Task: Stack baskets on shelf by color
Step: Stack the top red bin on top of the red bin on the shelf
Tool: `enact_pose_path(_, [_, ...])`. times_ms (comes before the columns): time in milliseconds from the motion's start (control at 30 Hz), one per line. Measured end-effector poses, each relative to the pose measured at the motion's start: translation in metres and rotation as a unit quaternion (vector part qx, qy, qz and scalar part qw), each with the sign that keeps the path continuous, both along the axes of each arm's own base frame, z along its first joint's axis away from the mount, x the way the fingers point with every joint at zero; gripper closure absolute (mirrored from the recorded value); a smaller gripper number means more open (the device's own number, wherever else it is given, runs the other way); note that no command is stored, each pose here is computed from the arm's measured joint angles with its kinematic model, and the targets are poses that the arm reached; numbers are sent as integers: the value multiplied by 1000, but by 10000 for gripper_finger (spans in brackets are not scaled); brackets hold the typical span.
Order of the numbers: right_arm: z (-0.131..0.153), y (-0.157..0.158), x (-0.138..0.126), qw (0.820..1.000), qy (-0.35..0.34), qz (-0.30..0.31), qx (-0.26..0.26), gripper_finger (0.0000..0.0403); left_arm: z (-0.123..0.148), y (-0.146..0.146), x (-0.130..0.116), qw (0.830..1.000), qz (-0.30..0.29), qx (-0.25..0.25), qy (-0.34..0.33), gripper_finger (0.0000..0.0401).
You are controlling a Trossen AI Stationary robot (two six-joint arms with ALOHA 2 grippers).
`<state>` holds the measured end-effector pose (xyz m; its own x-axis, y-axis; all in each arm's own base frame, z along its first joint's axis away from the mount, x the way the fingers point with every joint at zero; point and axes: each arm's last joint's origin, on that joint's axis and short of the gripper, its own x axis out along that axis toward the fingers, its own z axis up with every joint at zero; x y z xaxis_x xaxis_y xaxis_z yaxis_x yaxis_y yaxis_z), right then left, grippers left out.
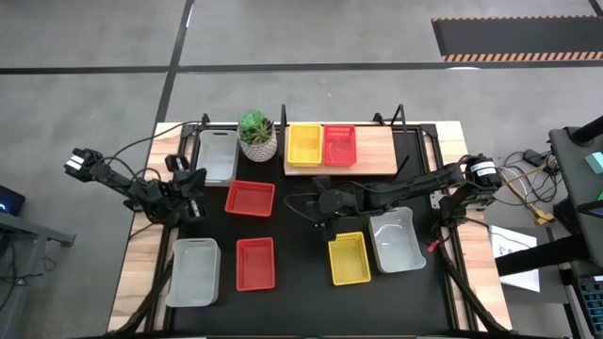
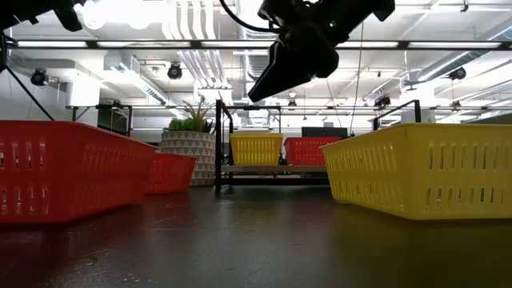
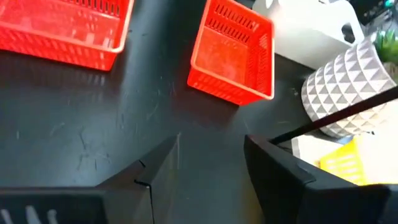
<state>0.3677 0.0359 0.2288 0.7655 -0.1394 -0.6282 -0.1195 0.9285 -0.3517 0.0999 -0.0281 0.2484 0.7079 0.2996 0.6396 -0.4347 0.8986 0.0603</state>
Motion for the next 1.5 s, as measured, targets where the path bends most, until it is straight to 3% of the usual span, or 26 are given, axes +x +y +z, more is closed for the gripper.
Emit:
enact_pose_path(267, [-4,1,-2,999,16,28,-2,236,1,2,-3,1000,5,-22,-7,399])
enact_pose_path(567, [0,2,4,998,-15,64,-17,238,0,1,-1,1000,0,-25,-3,399])
enact_pose_path(933, [0,4,36,995,-20,88,-43,245,-1,2,-2,1000,-1,-25,-2,399])
enact_pose_path(1133, [4,0,47,993,-15,112,-28,229,-2,2,-2,1000,-1,-25,-2,399])
enact_pose_path(1500, [-7,-13,70,991,-6,122,-60,214,-3,2,-2,1000,-1,-24,-1,399])
